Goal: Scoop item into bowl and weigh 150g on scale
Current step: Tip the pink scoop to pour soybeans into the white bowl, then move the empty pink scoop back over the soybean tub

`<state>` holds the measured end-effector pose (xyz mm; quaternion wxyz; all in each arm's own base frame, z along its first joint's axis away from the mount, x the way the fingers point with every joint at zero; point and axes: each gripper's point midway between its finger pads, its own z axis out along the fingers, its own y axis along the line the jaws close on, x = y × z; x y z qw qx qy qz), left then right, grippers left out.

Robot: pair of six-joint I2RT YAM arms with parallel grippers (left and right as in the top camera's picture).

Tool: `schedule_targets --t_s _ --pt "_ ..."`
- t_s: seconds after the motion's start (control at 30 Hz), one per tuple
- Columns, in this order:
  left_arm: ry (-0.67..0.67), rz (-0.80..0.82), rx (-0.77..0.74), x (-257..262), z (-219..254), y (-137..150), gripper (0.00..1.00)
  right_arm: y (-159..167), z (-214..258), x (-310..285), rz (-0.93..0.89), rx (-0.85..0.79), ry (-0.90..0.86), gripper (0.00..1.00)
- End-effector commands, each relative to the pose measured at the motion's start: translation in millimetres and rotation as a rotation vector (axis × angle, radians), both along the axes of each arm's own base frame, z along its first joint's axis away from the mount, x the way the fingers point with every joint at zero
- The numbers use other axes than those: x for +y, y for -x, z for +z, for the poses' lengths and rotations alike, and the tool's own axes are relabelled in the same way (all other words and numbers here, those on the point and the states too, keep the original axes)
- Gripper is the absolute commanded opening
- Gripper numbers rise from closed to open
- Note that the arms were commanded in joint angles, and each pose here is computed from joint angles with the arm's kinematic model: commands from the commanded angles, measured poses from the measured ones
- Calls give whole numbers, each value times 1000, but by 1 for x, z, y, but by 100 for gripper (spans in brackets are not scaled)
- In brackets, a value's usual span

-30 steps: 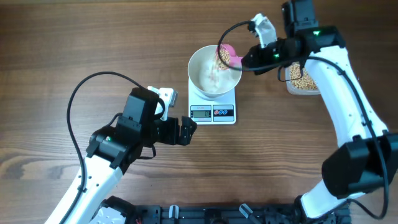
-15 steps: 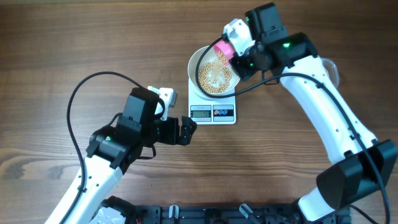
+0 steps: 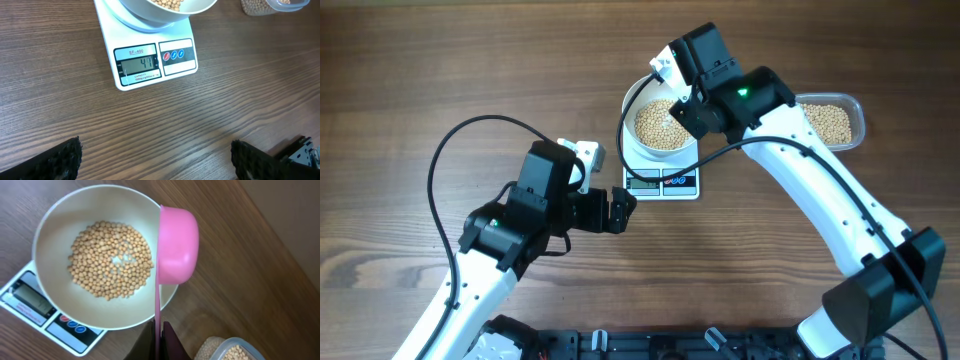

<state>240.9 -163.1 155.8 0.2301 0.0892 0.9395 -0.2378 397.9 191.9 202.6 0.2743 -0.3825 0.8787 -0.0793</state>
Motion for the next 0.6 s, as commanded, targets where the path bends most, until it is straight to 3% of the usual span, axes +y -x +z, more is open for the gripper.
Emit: schedule_targets --t_s 0.0,0.17,0.3,0.4,0.57 --pt "3 -15 -17 -1 4 -3 100 -1 36 -6 -42 -49 -121 4" --pt "3 -15 -17 -1 4 -3 100 19 61 -3 72 137 -551 4" --pt "3 -15 -17 -1 4 -3 100 11 63 -63 -115 218 -708 4" --pt "3 -15 -17 -1 4 -3 100 2 56 -129 -301 195 -703 4" --pt "3 -15 -17 -1 4 -3 100 3 36 -228 -534 117 -472 4"
